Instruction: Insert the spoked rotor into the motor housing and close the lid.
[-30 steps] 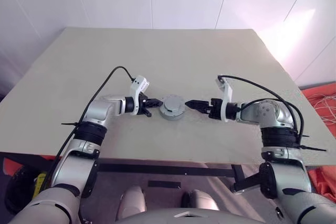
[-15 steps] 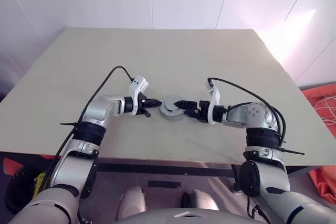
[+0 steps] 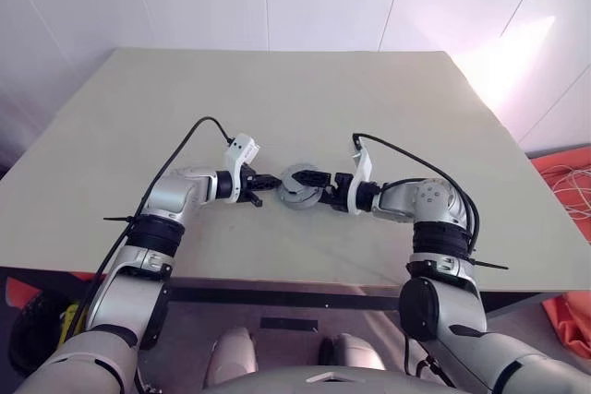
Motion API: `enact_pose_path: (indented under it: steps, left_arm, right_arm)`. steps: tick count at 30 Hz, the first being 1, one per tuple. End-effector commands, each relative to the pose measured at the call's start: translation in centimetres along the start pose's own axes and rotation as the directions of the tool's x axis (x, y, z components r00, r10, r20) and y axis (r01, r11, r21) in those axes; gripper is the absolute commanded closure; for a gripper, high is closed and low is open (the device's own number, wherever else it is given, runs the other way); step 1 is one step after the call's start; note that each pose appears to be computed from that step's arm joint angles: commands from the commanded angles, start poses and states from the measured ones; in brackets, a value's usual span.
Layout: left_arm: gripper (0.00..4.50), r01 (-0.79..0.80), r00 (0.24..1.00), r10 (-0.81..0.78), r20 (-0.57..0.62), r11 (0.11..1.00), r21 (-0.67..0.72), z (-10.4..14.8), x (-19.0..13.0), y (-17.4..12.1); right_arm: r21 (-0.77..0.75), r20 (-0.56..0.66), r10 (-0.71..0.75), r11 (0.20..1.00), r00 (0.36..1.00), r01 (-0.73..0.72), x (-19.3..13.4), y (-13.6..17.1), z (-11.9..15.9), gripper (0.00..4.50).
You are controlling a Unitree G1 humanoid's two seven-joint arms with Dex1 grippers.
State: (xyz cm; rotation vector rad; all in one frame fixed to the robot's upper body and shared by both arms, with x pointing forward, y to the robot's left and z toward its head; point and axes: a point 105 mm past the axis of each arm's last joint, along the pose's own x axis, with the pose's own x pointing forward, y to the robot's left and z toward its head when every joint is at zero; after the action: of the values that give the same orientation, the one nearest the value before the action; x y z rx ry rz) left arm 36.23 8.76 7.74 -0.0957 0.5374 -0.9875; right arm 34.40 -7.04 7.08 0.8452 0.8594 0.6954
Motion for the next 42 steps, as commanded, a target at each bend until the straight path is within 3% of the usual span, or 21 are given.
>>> enact_pose_path:
  steps: [1, 5, 7, 22, 28, 35, 42]
  left_arm:
    - [4.5, -0.001, 1.0, 0.001, -0.001, 1.0, 0.018, 0.2, 0.0, -0.2]
    - [4.5, -0.002, 1.0, 0.002, 0.0, 1.0, 0.017, 0.2, 0.0, -0.1]
    - [4.5, -0.003, 1.0, 0.003, 0.0, 1.0, 0.016, 0.2, 0.0, -0.1]
    - [4.5, -0.011, 1.0, 0.01, 0.016, 1.0, 0.019, 0.4, -0.2, 0.1]
    - [4.5, -0.005, 0.983, 0.014, 0.185, 0.999, -0.047, 3.0, -1.5, 0.5]
    - [4.5, 0.024, 0.907, 0.054, 0.417, 0.983, -0.179, 6.1, -4.6, 1.5]
    - [4.5, 0.001, 0.87, 0.133, 0.474, 0.963, -0.27, 6.0, -6.2, 2.8]
  right_arm:
    - [-0.027, 0.025, 0.002, 1.0, 1.0, -0.001, 0.5, 0.7, 0.8, 0.64]
    - [-0.026, 0.032, -0.002, 1.0, 0.999, 0.003, 0.7, 0.7, 0.9, 2.02]
    - [-0.023, 0.037, -0.003, 1.0, 0.999, 0.004, 0.7, 0.6, 1.0, 2.42]
    - [0.007, 0.056, -0.01, 1.0, 0.998, 0.01, 0.7, 0.3, 1.4, 2.42]
    - [0.08, 0.111, 0.03, 0.996, 0.993, -0.039, 0.6, 0.9, 2.7, 2.42]
    - [0.156, 0.215, 0.087, 0.98, 0.973, -0.122, 0.4, 2.1, 4.9, 2.42]
    - [0.229, 0.335, 0.128, 0.95, 0.933, -0.213, -0.1, 3.4, 7.8, 2.42]
